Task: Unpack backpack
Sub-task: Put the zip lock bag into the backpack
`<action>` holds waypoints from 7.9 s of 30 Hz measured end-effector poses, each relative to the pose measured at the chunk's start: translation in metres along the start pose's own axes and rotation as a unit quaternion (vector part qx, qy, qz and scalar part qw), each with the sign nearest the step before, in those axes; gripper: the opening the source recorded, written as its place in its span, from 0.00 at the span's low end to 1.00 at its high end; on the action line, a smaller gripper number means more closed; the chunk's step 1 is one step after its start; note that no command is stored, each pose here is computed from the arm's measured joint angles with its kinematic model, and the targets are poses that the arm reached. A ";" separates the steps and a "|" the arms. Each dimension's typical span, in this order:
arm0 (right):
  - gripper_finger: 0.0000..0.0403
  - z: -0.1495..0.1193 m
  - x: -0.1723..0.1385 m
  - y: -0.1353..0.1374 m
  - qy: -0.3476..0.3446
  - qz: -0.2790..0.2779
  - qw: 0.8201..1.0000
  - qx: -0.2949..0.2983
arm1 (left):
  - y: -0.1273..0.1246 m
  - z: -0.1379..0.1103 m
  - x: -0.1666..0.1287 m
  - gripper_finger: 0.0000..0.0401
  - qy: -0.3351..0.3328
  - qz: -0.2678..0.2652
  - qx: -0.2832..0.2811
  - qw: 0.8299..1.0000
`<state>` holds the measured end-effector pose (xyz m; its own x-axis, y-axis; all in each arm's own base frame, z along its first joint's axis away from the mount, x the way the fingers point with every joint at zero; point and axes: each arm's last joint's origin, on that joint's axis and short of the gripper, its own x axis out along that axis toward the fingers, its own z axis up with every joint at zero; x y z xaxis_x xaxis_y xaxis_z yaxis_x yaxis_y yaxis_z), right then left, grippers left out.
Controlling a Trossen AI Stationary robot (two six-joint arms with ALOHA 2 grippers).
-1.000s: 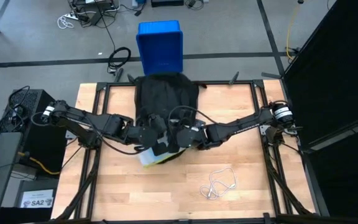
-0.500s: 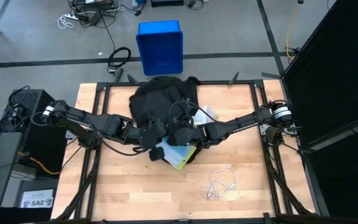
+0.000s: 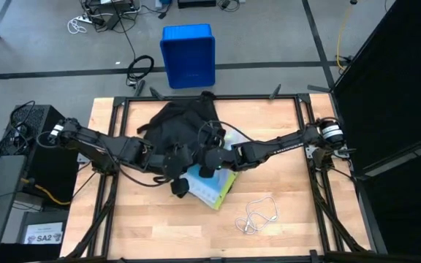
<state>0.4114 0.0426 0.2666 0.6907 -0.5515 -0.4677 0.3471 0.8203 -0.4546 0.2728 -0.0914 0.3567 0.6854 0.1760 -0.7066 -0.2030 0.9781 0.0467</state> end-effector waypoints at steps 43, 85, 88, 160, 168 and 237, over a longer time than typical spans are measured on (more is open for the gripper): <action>0.02 -0.063 -0.068 0.168 0.051 0.265 0.958 -0.100 | -0.001 -0.004 -0.001 0.01 0.012 0.008 0.006 1.000; 0.00 -0.076 -0.134 0.117 0.133 0.073 0.982 -0.113 | -0.009 -0.005 0.005 0.01 0.022 -0.019 0.016 0.999; 0.00 -0.071 -0.155 0.118 0.107 0.097 0.984 -0.107 | -0.009 -0.005 0.005 0.01 0.020 -0.015 0.015 1.000; 0.00 -0.036 -0.011 0.181 -0.154 0.165 0.960 -0.163 | -0.013 -0.010 0.015 0.01 0.015 -0.042 0.009 0.999; 0.00 -0.025 0.022 0.194 -0.156 0.215 0.946 -0.184 | -0.014 -0.004 0.015 0.01 -0.011 -0.050 0.006 0.999; 0.00 -0.056 0.076 0.140 0.029 -0.013 0.979 0.204 | -0.014 0.003 0.015 0.01 -0.052 -0.030 -0.009 0.998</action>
<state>0.4768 0.1069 0.1253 0.6455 -0.5705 -0.5079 0.5960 0.7920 -0.1321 0.2879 -0.1026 0.3475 0.7658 0.1287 -0.6300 -0.1708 0.9853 -0.0063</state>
